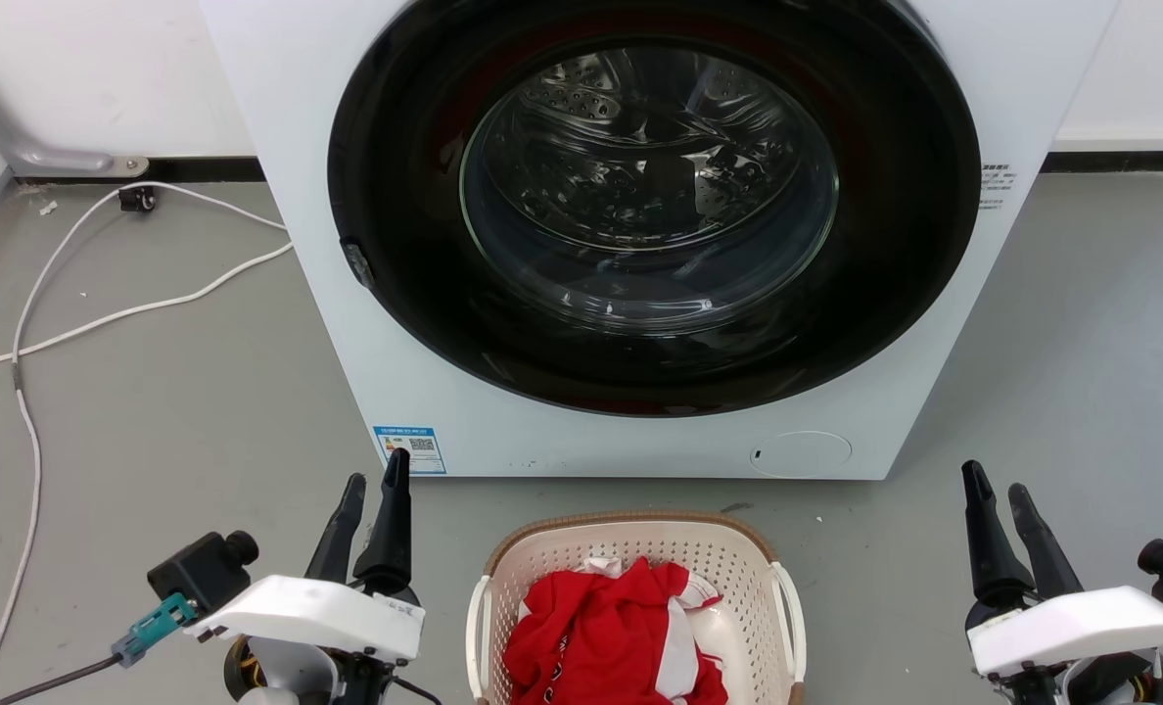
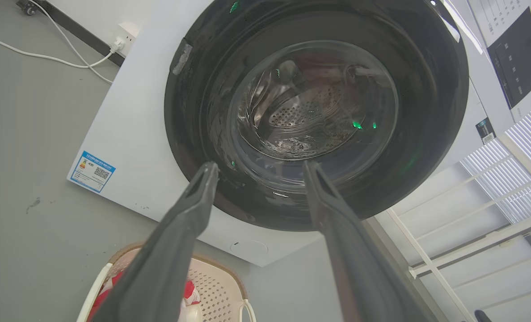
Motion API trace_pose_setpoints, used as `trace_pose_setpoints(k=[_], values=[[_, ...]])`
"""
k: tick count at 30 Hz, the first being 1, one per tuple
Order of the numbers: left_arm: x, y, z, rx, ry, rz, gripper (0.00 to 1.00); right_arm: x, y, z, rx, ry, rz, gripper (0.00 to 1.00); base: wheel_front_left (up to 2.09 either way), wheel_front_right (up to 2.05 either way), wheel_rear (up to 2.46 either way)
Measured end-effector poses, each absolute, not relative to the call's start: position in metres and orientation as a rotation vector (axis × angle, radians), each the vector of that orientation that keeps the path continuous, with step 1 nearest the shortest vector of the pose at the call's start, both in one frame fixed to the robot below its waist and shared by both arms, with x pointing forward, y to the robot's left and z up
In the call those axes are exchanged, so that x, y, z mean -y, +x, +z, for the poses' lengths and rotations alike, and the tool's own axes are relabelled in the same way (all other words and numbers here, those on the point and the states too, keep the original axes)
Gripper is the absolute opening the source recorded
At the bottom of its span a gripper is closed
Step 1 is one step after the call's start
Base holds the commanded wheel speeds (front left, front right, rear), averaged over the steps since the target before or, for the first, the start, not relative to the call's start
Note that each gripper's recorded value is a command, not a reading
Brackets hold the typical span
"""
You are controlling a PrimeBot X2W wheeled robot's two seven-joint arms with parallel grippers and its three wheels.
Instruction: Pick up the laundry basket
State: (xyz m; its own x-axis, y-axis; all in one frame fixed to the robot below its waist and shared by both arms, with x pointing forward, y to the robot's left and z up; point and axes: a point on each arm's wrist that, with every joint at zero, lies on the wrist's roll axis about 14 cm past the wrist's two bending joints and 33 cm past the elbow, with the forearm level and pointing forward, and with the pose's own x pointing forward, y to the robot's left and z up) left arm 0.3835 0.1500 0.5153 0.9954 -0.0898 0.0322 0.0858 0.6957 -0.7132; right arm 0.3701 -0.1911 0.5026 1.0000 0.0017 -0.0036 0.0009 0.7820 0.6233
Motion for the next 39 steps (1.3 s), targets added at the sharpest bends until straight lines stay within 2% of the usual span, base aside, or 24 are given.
trace_pose_setpoints(k=[18, 39], values=[[-0.134, 0.381, 0.512, 0.001, -0.546, -0.143, 1.00, 0.188, 0.365, 0.504, -0.006, 0.410, 0.024, 1.00, 0.00, 0.00, 0.00], [-0.117, 0.378, 0.512, 0.029, -0.331, -0.195, 1.00, 0.182, 0.361, 0.505, 0.001, 0.201, 0.053, 1.00, 0.00, 0.00, 0.00]])
